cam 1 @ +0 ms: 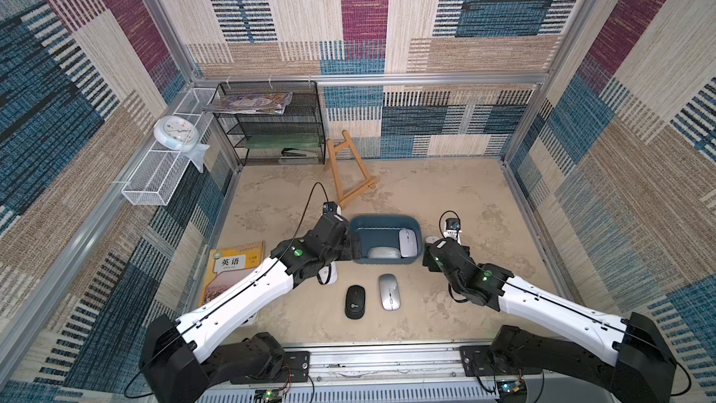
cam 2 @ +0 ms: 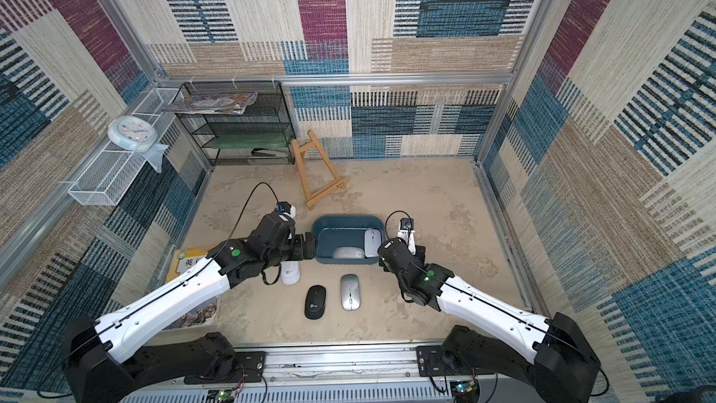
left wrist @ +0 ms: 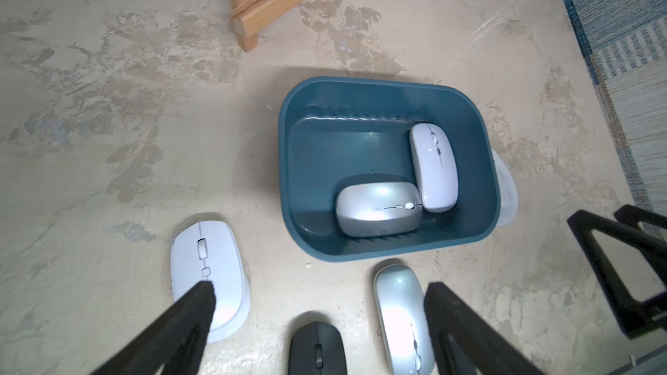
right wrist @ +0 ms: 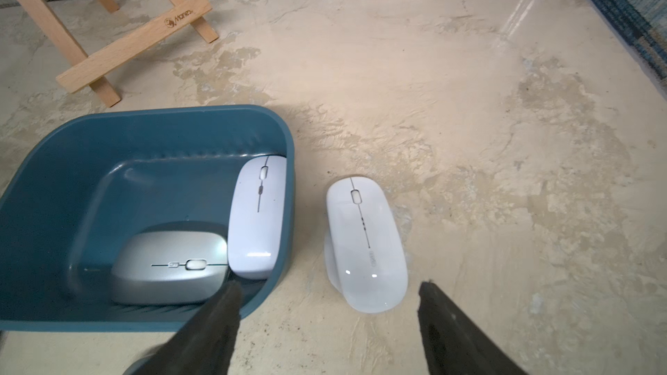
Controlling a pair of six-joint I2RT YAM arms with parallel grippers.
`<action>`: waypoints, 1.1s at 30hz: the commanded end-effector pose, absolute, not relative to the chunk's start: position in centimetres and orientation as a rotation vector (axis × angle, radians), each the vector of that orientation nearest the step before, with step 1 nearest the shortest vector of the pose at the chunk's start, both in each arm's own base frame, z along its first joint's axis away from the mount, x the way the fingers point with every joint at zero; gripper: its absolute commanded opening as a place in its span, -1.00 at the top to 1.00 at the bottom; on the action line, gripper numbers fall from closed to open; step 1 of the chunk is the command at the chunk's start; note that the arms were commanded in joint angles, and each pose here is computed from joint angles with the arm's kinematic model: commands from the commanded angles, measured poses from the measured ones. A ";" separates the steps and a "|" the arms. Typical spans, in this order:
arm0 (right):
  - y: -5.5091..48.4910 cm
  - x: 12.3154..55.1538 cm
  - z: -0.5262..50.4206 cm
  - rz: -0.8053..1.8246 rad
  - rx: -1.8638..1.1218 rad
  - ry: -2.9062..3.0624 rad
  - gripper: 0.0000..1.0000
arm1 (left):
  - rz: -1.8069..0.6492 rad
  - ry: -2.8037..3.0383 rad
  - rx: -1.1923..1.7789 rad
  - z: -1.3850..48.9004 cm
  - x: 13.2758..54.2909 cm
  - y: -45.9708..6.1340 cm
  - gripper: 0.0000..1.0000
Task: Take out the mouse from the storage box
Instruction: Adjust the mouse in the storage box.
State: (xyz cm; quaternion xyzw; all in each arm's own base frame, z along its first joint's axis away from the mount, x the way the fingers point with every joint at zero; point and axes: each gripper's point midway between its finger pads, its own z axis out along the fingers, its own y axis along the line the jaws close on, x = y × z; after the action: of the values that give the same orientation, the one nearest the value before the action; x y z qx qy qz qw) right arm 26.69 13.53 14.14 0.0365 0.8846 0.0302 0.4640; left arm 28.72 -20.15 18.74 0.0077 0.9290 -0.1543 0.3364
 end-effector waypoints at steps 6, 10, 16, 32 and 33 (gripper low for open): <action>9.5 26.0 13.8 0.069 0.255 2.084 -0.70 | -0.442 2.502 0.106 17.9 31.5 -25.5 -0.91; 9.0 25.7 13.1 0.105 0.265 2.054 -0.73 | -0.474 2.566 0.153 16.4 32.5 -29.5 -0.93; 9.3 25.5 13.3 0.154 0.228 2.025 -0.77 | -0.445 2.683 0.244 12.8 33.6 -34.4 -0.90; 9.1 25.1 13.8 0.197 0.233 1.986 -0.80 | -0.353 2.817 0.258 6.3 35.6 -37.8 -0.74; 9.1 25.1 13.9 0.202 0.233 1.983 -0.81 | -0.353 2.822 0.261 5.9 35.6 -38.0 -0.72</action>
State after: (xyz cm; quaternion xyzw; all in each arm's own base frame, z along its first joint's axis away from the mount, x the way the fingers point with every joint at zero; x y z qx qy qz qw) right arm 24.98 9.04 13.41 0.0964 0.8398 0.0784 0.5286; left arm 35.90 -37.69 6.41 0.0908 0.9765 -0.1216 0.1533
